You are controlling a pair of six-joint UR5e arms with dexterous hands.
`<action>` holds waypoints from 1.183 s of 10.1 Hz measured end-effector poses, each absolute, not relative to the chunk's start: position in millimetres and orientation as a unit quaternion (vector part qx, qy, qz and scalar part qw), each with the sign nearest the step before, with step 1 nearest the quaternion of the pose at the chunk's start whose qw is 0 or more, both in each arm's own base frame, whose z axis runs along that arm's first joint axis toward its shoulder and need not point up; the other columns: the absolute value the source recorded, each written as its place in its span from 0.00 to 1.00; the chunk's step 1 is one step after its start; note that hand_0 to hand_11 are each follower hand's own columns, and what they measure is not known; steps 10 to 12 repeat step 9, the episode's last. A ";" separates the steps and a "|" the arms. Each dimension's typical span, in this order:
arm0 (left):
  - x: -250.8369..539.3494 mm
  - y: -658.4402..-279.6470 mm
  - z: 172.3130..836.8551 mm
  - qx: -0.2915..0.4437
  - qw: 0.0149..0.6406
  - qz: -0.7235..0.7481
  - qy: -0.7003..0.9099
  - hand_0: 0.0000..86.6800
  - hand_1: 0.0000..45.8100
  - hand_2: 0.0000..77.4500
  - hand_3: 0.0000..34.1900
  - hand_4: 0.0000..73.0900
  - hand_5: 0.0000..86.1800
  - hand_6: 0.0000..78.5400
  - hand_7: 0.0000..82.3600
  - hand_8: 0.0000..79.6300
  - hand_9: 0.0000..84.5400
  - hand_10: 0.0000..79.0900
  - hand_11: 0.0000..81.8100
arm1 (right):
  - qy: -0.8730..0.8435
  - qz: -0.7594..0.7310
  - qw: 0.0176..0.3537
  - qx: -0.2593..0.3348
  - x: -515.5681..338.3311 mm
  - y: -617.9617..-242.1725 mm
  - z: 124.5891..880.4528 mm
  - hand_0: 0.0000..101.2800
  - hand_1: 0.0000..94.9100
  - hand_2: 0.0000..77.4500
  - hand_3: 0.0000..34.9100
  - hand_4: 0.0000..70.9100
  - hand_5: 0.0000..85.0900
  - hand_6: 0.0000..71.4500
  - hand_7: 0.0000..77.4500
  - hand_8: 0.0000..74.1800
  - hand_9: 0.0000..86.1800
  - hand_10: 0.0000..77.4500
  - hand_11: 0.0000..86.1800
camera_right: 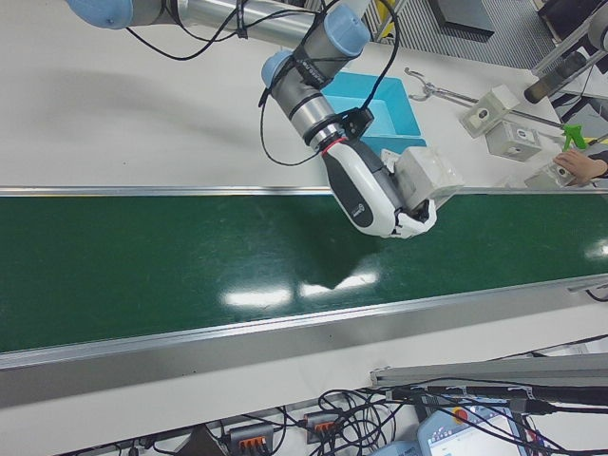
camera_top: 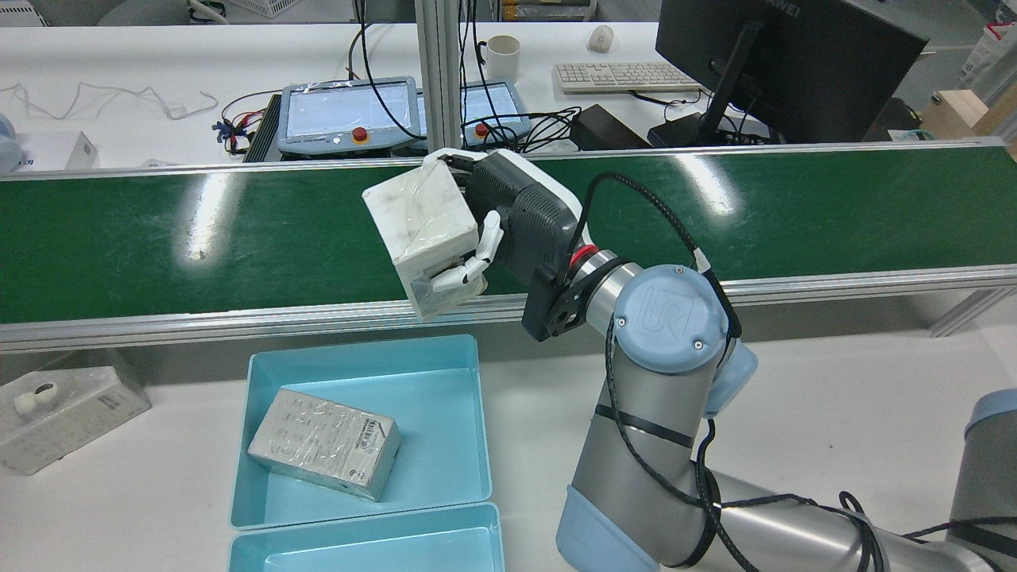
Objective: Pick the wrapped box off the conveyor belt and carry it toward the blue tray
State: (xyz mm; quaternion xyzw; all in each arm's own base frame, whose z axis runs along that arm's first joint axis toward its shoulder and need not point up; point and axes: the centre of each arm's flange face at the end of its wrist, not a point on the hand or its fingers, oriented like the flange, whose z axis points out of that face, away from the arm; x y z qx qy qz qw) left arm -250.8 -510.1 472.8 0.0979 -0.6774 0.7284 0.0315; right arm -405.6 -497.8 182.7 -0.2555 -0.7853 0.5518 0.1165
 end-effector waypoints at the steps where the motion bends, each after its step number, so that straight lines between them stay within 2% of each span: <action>1: -250.8 -510.1 472.8 0.098 0.031 0.728 -0.677 0.00 0.00 0.01 0.00 0.00 0.01 0.01 0.01 0.01 0.00 0.01 0.01 | -0.782 0.544 0.128 -0.275 -422.3 -477.6 178.1 0.60 0.06 0.42 0.00 0.49 0.74 0.63 0.51 0.66 0.51 0.56 0.44; 2: -250.8 -510.1 472.8 0.098 0.032 0.728 -0.677 0.00 0.00 0.01 0.00 0.00 0.01 0.01 0.01 0.01 0.00 0.01 0.01 | -0.778 0.540 0.138 -0.291 -437.6 -460.2 176.8 0.60 0.02 0.44 0.00 0.50 0.74 0.63 0.51 0.66 0.51 0.51 0.47; 3: -250.8 -510.1 472.8 0.098 0.032 0.728 -0.677 0.00 0.00 0.01 0.00 0.00 0.01 0.00 0.01 0.01 0.00 0.01 0.01 | -0.774 0.536 0.147 -0.304 -450.9 -445.3 176.5 0.61 0.02 0.44 0.00 0.48 0.78 0.63 0.51 0.60 0.56 0.51 0.47; 4: -250.8 -510.1 472.8 0.098 0.032 0.728 -0.677 0.00 0.00 0.01 0.00 0.00 0.01 0.01 0.01 0.01 0.00 0.01 0.01 | -0.771 0.531 0.152 -0.315 -460.5 -432.4 175.2 0.59 0.03 0.39 0.00 0.36 0.84 0.60 0.48 0.53 0.56 0.31 0.40; 5: -250.8 -510.1 472.7 0.098 0.031 0.728 -0.677 0.00 0.00 0.01 0.00 0.00 0.01 0.01 0.01 0.01 0.00 0.00 0.01 | -0.770 0.527 0.156 -0.325 -467.8 -422.0 173.2 0.59 0.03 0.39 0.00 0.36 0.84 0.60 0.48 0.53 0.56 0.31 0.40; 6: -250.8 -510.1 472.7 0.098 0.031 0.728 -0.677 0.00 0.00 0.01 0.00 0.00 0.01 0.01 0.01 0.01 0.00 0.00 0.01 | -0.768 0.524 0.159 -0.332 -473.4 -414.3 171.3 0.59 0.13 0.28 0.07 0.25 0.79 0.54 0.41 0.43 0.53 0.15 0.30; 7: -250.8 -510.1 472.8 0.098 0.031 0.728 -0.677 0.00 0.00 0.01 0.00 0.00 0.01 0.01 0.01 0.01 0.01 0.01 0.01 | -0.767 0.521 0.162 -0.338 -477.7 -408.6 169.7 0.50 0.26 0.16 0.18 0.25 0.55 0.37 0.30 0.15 0.33 0.00 0.03; 8: -250.8 -510.1 472.8 0.098 0.031 0.728 -0.677 0.00 0.00 0.01 0.00 0.00 0.01 0.01 0.01 0.01 0.01 0.01 0.01 | -0.765 0.516 0.169 -0.346 -481.8 -403.6 168.3 0.50 0.26 0.16 0.18 0.25 0.55 0.37 0.30 0.15 0.33 0.00 0.03; 9: -250.8 -510.1 472.8 0.098 0.031 0.728 -0.677 0.00 0.00 0.01 0.00 0.00 0.01 0.01 0.01 0.01 0.01 0.00 0.01 | -0.763 0.513 0.176 -0.352 -484.5 -400.1 167.7 0.47 0.13 0.13 0.18 0.20 0.41 0.24 0.17 0.00 0.21 0.00 0.02; 12: -250.8 -510.1 472.8 0.098 0.031 0.728 -0.677 0.00 0.00 0.01 0.00 0.00 0.01 0.01 0.01 0.01 0.01 0.00 0.01 | -0.763 0.513 0.176 -0.352 -484.5 -400.1 167.7 0.47 0.13 0.13 0.18 0.20 0.41 0.24 0.17 0.00 0.21 0.00 0.02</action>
